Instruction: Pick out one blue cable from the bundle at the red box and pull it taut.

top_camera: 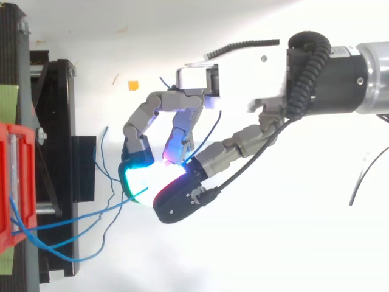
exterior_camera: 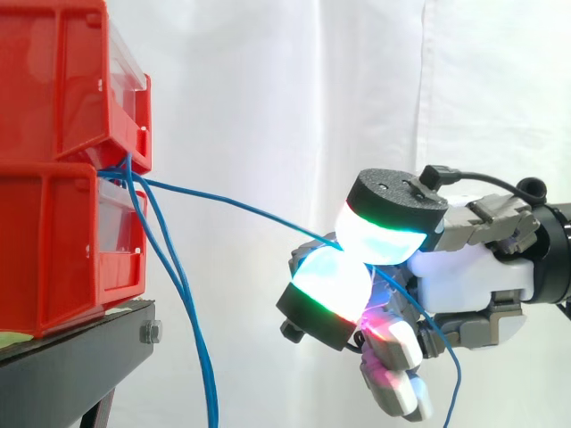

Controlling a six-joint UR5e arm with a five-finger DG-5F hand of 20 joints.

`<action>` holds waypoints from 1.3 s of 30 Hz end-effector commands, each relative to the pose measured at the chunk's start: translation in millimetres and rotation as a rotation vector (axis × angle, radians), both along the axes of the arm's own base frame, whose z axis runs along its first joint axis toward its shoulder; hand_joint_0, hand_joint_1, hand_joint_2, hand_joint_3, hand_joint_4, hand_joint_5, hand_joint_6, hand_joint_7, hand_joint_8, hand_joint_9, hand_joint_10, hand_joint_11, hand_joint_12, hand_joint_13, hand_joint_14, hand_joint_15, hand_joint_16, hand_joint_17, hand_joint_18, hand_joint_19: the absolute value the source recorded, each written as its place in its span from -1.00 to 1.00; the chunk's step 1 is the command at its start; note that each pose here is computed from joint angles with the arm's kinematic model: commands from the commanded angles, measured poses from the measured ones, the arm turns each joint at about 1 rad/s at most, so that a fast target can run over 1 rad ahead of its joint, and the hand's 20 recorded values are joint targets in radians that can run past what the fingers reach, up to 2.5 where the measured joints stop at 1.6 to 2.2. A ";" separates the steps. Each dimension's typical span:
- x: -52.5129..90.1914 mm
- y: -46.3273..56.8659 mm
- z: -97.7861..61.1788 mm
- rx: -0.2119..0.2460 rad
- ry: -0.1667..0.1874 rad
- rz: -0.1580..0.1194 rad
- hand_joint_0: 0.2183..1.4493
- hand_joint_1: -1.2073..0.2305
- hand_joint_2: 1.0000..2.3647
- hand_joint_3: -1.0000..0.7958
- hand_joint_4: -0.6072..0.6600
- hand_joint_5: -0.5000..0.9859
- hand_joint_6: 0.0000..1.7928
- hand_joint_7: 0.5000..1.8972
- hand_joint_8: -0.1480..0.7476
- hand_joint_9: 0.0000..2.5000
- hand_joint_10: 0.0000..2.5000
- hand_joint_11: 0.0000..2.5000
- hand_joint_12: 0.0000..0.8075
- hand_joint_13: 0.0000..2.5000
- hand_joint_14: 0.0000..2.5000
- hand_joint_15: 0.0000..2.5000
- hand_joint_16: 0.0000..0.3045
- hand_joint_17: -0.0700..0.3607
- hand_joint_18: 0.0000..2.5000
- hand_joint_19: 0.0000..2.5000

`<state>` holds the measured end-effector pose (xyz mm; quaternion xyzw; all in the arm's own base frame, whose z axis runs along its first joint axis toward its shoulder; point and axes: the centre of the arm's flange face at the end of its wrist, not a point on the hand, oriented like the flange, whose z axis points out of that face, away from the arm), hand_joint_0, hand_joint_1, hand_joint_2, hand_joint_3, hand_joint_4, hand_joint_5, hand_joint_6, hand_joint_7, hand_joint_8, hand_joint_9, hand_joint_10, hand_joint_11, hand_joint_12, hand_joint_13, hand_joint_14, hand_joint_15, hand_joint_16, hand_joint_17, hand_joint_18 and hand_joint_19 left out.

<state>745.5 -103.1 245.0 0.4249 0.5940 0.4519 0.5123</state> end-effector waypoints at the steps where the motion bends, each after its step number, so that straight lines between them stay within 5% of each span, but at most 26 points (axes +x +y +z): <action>1: -2.5 -0.4 2.7 -0.006 0.014 0.000 -0.20 -0.48 -0.97 -0.11 -0.10 -0.47 0.04 -0.25 0.03 -0.06 -0.99 -0.55 0.03 -0.16 -0.98 -0.54 -0.65 -0.11 -0.26 -0.36; 2: -7.4 -2.8 3.2 -0.004 0.046 -0.013 -0.19 -0.48 -0.97 -0.11 -0.11 -0.47 0.04 -0.25 0.03 -0.06 -0.99 -0.55 0.03 -0.16 -0.98 -0.54 -0.65 -0.12 -0.26 -0.36; 6: -11.3 -4.6 5.9 -0.007 0.072 -0.049 -0.19 -0.48 -0.97 -0.12 -0.11 -0.48 0.04 -0.26 0.02 -0.06 -0.99 -0.55 0.02 -0.15 -0.98 -0.54 -0.65 -0.12 -0.26 -0.36; 15: -10.5 -6.1 6.4 0.017 0.068 -0.067 -0.17 -0.48 -0.97 -0.13 -0.22 -0.48 0.05 -0.28 0.01 -0.03 -0.98 -0.54 -0.01 -0.16 -0.98 -0.55 -0.67 -0.15 -0.28 -0.38; 24: -10.3 -10.3 6.5 0.024 0.068 -0.120 -0.17 -0.48 -0.97 -0.14 -0.25 -0.47 0.05 -0.29 0.00 -0.03 -0.98 -0.51 -0.05 -0.21 -0.98 -0.56 -0.69 -0.19 -0.35 -0.42; 39: -10.1 -5.8 5.6 0.022 0.071 -0.114 -0.17 -0.48 -0.98 -0.16 -0.24 -0.48 0.04 -0.29 0.00 0.09 -0.98 -0.27 -0.05 -0.24 -0.98 -0.57 -0.71 -0.21 -0.40 -0.45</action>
